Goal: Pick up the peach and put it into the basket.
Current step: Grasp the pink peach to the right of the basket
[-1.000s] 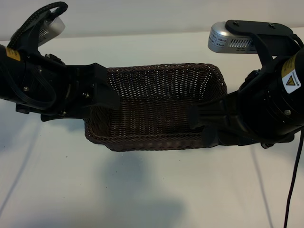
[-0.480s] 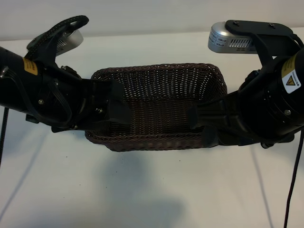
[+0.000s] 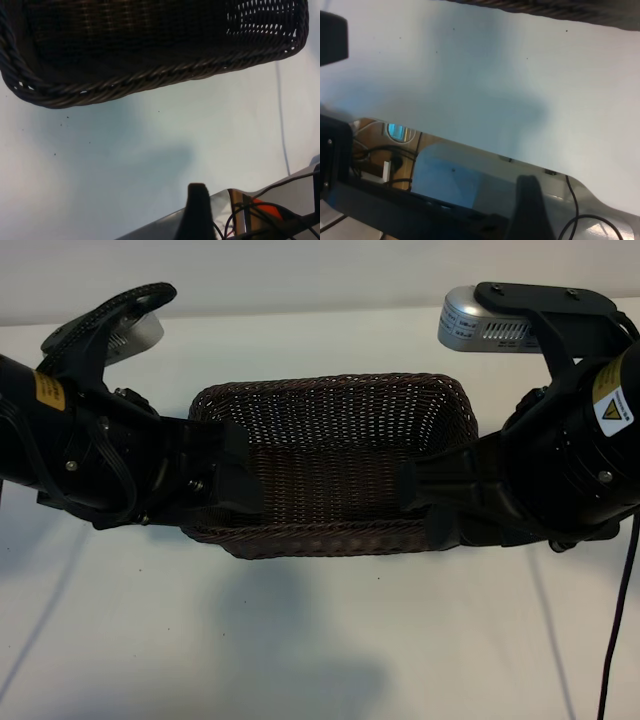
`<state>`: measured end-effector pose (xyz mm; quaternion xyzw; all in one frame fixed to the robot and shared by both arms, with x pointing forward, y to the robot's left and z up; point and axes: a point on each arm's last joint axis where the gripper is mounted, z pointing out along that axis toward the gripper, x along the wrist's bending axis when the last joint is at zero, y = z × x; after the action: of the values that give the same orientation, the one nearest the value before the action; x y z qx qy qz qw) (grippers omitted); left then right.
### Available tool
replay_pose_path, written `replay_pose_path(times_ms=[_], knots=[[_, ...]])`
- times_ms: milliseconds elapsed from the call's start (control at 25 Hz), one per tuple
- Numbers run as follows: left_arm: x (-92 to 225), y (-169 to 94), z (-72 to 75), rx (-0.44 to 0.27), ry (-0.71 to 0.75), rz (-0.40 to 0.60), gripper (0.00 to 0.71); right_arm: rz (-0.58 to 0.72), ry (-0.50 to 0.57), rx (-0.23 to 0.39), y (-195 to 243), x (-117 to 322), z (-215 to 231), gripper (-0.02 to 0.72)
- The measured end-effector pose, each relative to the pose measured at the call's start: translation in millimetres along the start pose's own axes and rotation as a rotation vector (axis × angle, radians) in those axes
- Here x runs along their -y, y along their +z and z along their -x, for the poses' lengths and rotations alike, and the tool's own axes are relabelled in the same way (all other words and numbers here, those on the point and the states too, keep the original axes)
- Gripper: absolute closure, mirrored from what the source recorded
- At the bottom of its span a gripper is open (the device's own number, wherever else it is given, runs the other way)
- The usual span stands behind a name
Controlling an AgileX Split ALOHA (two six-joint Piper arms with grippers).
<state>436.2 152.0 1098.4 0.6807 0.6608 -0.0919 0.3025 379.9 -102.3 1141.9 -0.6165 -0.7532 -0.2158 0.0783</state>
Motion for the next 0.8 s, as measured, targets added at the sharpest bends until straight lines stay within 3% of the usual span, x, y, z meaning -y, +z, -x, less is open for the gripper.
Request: replay_pose_path(times_ms=[520,800], knots=[[-4.6,2.0,-0.3,0.014,-0.048,0.060,0.146,0.000,-0.001,0.000,0.0,0.0,0.0,0.196],[5.0,14.6,-6.4,0.009,-0.071,0.030,0.146,0.000,-0.001,0.000,0.0,0.0,0.0,0.196]])
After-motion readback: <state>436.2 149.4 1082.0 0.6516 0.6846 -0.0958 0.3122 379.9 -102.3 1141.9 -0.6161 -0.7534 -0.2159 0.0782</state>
